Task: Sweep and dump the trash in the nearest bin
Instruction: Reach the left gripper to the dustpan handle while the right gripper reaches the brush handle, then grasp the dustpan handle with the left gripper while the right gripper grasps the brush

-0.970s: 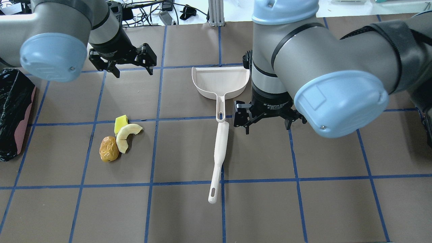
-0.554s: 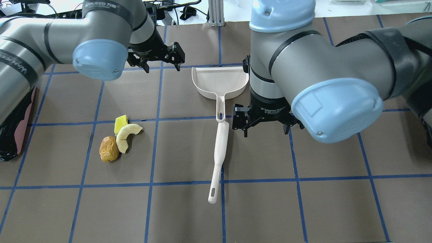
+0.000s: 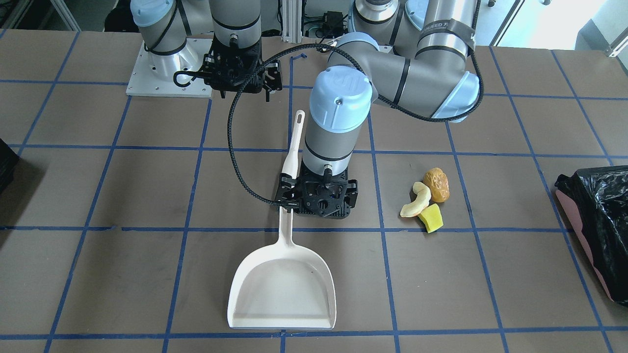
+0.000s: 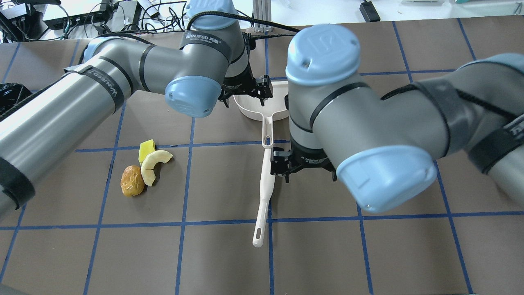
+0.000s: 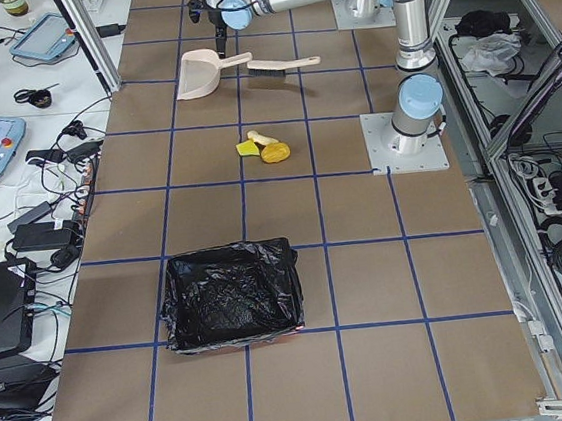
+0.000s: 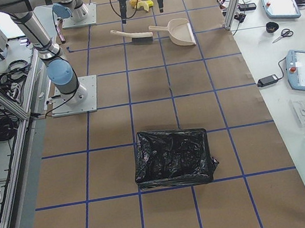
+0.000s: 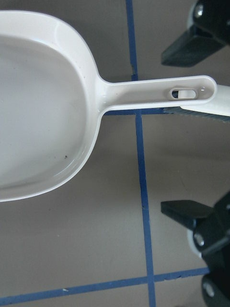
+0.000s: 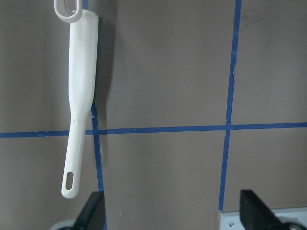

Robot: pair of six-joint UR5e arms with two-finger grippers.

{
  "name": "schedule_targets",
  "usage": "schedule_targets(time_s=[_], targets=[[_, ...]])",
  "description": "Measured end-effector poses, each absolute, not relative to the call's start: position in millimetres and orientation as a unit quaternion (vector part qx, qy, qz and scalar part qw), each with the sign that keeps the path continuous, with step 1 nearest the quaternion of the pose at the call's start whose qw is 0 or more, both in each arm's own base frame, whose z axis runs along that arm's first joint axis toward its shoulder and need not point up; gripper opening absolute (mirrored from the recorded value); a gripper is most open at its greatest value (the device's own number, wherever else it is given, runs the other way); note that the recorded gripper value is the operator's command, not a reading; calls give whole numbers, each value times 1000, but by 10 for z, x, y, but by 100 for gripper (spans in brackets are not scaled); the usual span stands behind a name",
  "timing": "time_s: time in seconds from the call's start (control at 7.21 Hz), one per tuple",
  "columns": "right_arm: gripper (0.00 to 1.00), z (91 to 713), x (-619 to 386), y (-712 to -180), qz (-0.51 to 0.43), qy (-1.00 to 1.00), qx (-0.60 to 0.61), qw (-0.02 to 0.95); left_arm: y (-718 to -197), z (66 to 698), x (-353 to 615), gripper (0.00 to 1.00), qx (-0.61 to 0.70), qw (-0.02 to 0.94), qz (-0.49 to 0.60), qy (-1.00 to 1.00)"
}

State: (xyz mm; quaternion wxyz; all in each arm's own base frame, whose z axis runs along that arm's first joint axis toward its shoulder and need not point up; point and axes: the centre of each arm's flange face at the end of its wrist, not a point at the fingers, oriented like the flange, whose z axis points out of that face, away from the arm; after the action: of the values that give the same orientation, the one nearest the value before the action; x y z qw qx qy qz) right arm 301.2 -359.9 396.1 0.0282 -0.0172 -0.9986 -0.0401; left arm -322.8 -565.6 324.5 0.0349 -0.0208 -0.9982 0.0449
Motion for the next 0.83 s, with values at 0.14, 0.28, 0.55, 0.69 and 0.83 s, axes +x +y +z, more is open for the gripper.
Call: schedule_targets(time_s=[0.14,0.28,0.55,0.69,0.83], targets=[[99,3680,3147,-3459,-23,-999,-29,23,-5642,3071,-3388,100,-20,35,42,-998],[99,3349,3250,-3337,-6,-999,-48,13,-5607,2900,-3542,100,-20,33,34,-999],[99,2717,3517,-3085,8,-996,-86,-2,-5513,2630,-3758,98,-26,27,16,-999],[98,2496,3696,-2965,5,-996,-87,2,-5483,2557,-3796,98,-32,24,10,-999],[94,2359,3816,-2908,4,-996,-86,8,-5466,2496,-3809,89,-38,21,3,-999]])
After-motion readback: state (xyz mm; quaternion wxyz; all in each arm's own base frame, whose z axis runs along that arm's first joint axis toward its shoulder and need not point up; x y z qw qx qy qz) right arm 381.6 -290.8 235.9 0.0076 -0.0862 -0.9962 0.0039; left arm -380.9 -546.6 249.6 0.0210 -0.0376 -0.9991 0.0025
